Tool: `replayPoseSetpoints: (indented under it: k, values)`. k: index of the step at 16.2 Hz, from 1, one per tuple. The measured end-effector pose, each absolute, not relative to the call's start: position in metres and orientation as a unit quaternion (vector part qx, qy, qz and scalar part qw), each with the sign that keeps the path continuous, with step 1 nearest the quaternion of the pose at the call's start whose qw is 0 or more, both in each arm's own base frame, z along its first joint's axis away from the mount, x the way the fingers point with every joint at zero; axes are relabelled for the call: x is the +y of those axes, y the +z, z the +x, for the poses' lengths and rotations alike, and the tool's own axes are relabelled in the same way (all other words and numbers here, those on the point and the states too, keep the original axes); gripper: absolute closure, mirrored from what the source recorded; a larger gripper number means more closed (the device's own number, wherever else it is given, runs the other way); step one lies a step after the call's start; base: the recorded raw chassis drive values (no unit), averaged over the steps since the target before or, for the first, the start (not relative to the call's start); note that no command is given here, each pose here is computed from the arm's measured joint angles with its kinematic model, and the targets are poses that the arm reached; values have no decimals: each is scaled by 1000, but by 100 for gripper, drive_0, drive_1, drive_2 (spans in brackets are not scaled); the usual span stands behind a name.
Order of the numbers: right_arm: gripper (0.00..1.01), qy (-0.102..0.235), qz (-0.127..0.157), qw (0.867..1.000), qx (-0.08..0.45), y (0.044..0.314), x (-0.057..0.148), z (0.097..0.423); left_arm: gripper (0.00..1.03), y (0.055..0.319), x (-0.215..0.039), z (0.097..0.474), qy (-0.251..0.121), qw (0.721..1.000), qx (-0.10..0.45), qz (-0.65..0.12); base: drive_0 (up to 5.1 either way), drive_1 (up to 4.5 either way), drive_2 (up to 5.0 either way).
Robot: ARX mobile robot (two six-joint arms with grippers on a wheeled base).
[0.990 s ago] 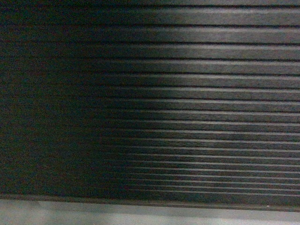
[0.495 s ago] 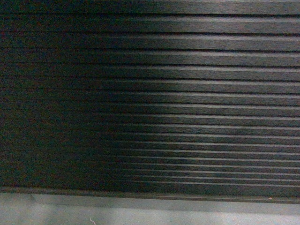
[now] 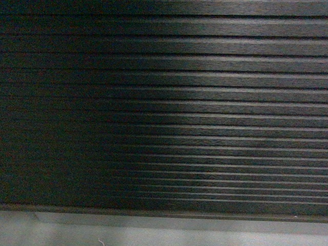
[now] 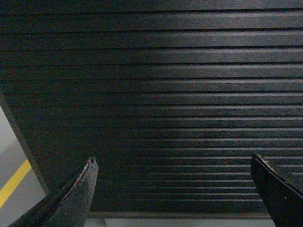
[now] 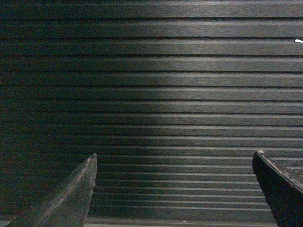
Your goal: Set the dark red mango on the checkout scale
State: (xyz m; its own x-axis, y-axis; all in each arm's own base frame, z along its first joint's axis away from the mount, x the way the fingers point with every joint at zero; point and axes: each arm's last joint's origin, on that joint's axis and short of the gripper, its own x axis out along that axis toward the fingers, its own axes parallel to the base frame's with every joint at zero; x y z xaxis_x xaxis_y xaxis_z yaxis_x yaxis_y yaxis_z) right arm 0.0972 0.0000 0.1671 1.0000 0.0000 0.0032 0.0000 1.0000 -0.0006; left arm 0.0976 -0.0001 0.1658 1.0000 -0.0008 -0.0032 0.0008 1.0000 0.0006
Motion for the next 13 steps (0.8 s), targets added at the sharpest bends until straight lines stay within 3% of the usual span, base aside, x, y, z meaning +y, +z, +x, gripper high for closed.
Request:
replayPoseSetpoints:
  k: [13]
  values:
    - [3,0,0,1000,-2,167,0,97,5,166,0,98,0,1000,2,0,0,0,0]
